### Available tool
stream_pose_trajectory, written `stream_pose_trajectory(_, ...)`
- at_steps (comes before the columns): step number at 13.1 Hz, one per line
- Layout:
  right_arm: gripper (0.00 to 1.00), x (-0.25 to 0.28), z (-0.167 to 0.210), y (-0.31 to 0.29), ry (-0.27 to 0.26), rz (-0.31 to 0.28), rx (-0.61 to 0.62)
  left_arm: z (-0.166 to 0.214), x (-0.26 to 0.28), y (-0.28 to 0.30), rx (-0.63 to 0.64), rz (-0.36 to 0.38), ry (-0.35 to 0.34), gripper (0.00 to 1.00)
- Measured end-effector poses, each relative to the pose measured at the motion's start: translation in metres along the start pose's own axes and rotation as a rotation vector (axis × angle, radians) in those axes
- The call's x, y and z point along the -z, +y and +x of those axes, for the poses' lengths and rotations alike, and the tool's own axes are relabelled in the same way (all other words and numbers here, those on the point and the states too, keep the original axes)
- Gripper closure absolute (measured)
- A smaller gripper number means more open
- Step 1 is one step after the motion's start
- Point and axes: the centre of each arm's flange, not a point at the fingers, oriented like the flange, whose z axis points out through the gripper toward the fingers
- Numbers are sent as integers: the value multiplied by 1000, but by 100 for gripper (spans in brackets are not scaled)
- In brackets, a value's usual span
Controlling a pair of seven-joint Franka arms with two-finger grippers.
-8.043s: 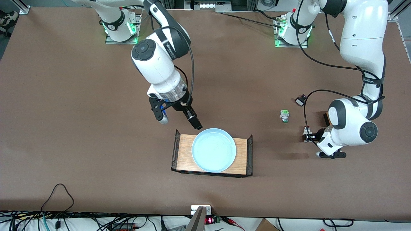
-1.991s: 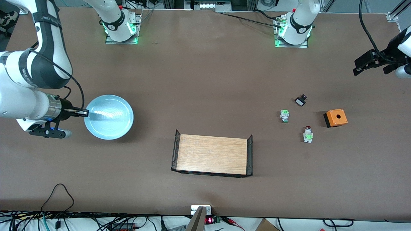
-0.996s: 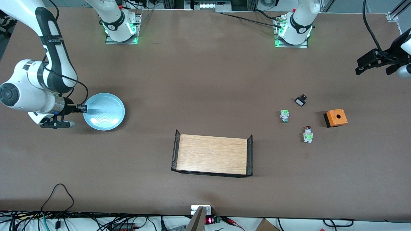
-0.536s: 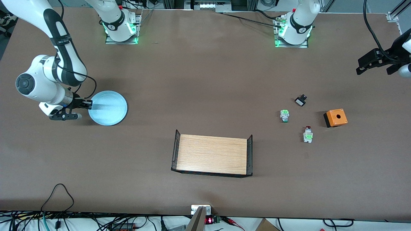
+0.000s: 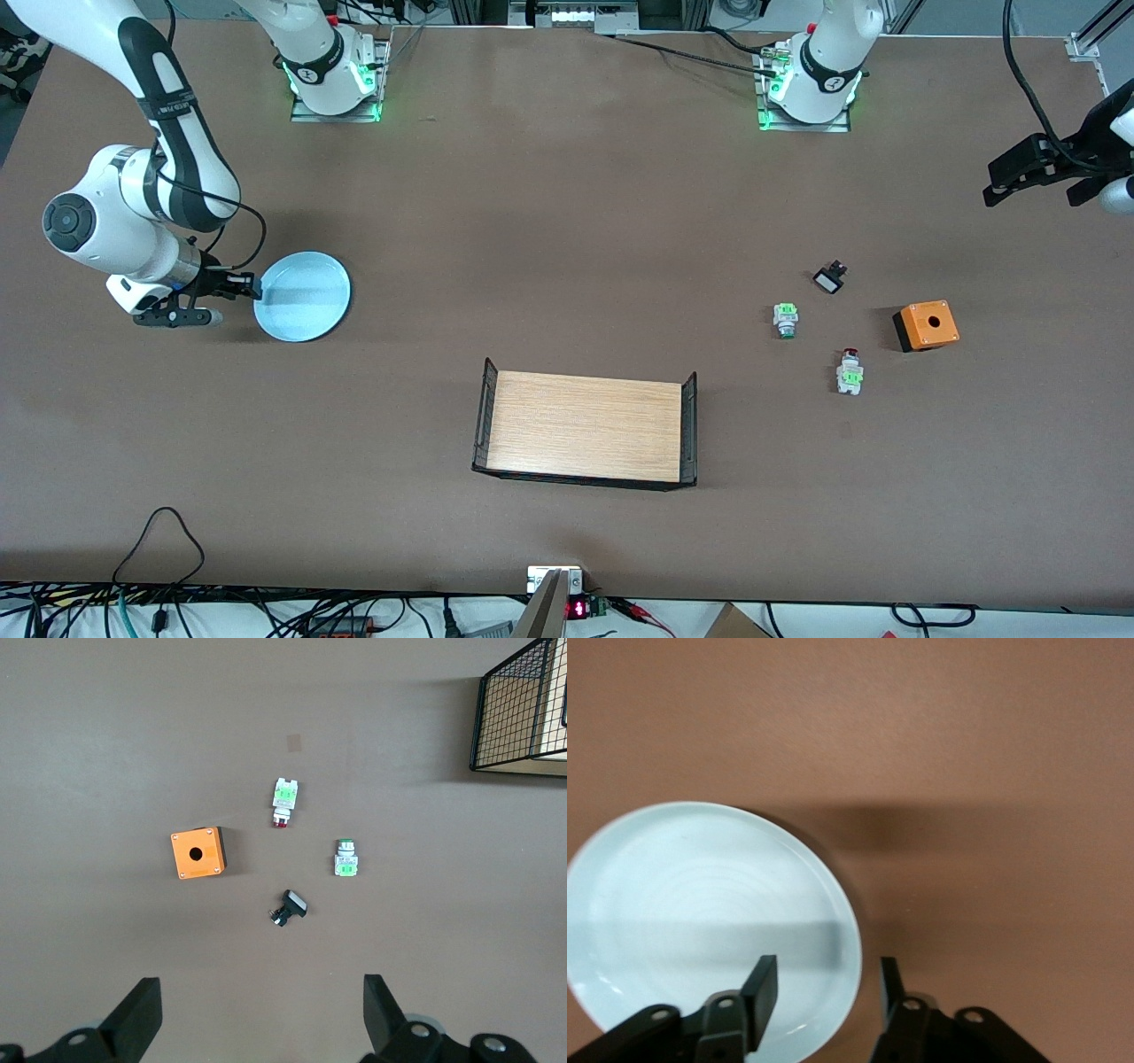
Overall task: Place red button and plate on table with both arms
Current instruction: 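Lower the blue plate flat onto the table with the right gripper, then open the right gripper to release the plate rim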
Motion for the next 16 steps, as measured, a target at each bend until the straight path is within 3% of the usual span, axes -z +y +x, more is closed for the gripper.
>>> stream_pose_trajectory(3, 4, 27, 16, -49, 2, 17, -35, 0, 0, 0, 0, 0, 1, 0)
stream_pose_trajectory(4, 0, 36, 20, -64, 3, 22, -43, 0, 1, 0, 0, 0, 1, 0)
stream_pose_trajectory(11, 0, 164, 50, -90, -90, 28, -47, 0, 1, 0, 0, 0, 3, 0)
stream_pose_trajectory(16, 0, 244, 54, -82, -75, 5, -47, 0, 2, 0, 0, 0, 4, 0)
